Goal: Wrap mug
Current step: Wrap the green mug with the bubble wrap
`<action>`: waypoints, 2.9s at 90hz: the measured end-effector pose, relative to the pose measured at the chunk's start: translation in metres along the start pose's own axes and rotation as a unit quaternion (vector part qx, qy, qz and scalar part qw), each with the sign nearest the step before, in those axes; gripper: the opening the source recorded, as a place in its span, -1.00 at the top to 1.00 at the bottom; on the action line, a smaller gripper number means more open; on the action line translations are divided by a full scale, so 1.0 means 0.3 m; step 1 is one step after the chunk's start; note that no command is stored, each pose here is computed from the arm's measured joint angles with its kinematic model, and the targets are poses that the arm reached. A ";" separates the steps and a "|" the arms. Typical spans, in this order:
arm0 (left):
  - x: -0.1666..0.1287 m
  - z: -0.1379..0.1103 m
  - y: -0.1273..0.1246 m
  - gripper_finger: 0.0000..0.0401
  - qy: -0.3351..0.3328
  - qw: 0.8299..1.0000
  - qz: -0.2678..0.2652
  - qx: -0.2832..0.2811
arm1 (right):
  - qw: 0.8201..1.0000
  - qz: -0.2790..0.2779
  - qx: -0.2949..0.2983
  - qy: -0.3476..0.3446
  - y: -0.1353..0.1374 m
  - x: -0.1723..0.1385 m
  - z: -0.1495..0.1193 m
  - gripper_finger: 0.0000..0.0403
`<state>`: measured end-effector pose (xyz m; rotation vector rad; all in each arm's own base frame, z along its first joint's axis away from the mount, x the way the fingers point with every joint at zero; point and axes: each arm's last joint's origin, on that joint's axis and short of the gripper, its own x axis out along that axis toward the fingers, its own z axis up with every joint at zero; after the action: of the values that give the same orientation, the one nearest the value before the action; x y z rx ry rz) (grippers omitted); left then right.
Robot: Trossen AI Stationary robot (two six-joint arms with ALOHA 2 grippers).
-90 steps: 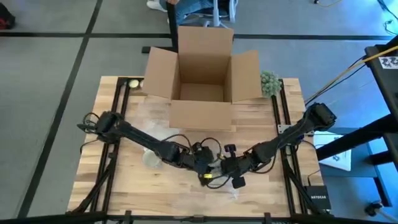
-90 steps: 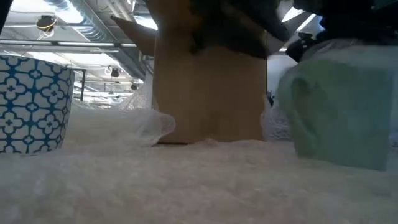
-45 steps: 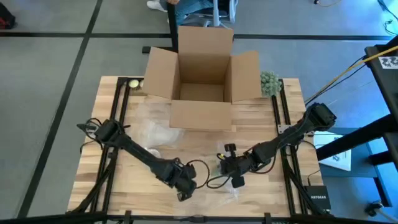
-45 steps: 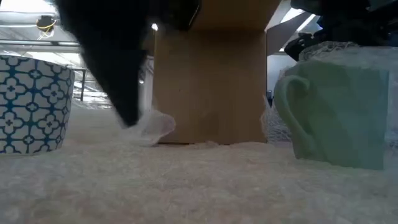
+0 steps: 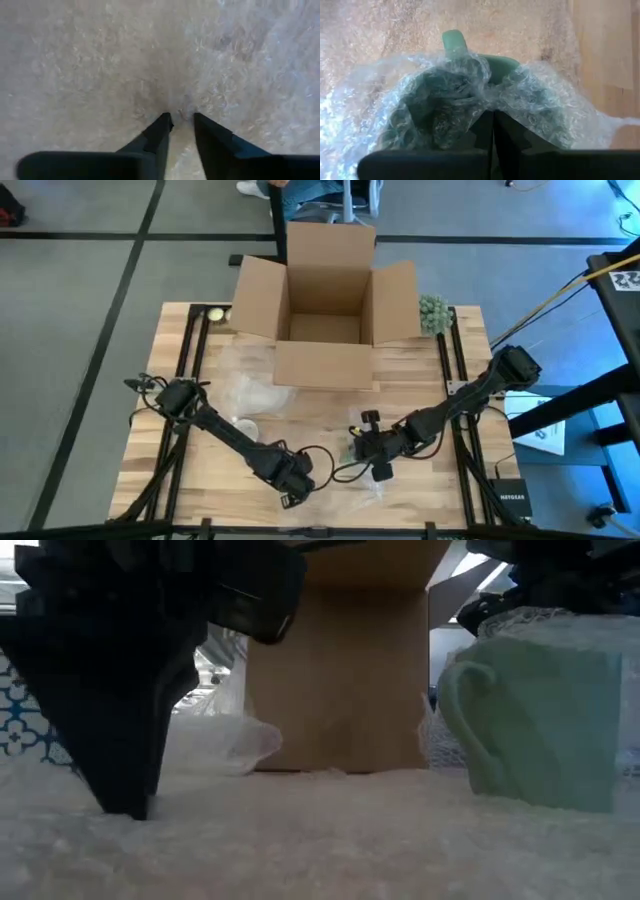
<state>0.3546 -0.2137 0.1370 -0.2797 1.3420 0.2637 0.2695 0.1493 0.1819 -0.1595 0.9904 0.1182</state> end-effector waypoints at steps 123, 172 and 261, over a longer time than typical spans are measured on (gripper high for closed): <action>-0.261 0.360 0.087 1.00 -0.438 0.898 -0.028 -0.004 | 0.999 -0.035 0.007 -0.002 -0.008 -0.003 -0.002 1.00; -0.167 0.382 0.079 1.00 -0.425 0.904 -0.043 0.005 | 0.994 -0.059 -0.001 0.092 -0.012 -0.147 0.064 1.00; -0.170 0.396 0.082 1.00 -0.421 0.902 -0.063 0.075 | 0.998 -0.002 0.055 0.020 -0.010 -0.079 -0.015 1.00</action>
<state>0.4444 -0.1507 0.2098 -0.0940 0.4754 0.1404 0.2535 0.1448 0.1996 -0.0639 1.0335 0.0566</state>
